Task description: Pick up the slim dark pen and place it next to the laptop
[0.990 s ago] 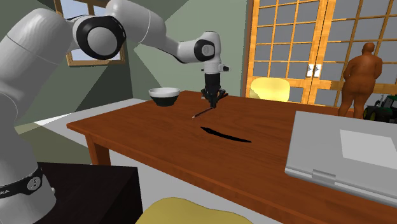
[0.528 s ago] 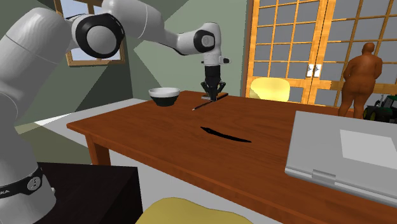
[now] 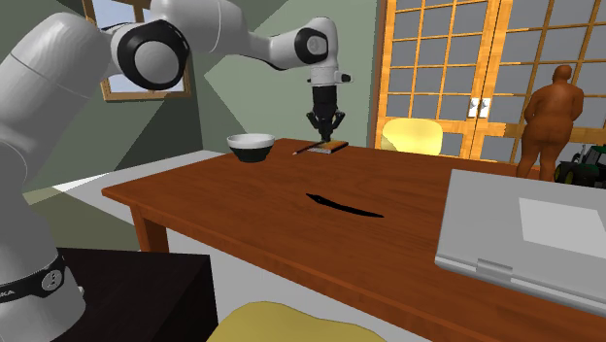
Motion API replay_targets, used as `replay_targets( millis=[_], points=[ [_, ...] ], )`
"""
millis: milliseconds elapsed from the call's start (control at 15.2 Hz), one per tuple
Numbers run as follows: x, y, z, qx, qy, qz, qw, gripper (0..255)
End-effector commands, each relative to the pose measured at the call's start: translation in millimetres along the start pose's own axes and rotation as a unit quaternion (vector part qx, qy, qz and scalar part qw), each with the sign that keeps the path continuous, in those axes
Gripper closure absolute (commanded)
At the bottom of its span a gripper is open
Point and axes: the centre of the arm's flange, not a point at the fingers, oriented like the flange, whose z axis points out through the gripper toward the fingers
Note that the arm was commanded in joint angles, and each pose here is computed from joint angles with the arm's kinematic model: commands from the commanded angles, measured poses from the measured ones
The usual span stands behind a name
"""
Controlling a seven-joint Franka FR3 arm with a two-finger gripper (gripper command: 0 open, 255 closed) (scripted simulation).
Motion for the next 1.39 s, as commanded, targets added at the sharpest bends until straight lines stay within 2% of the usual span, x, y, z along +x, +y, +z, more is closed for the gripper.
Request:
replay_targets(
  millis=[0, 660, 1320],
  points=[
    [1, 1, -11, 0.000, 0.000, 0.000, 1.0000, 255],
    [2, 4, -59, 0.000, 0.000, 0.000, 1.0000, 255],
    [-81, 106, -57, 0.000, 0.000, 0.000, 1.0000, 255]
  ],
)
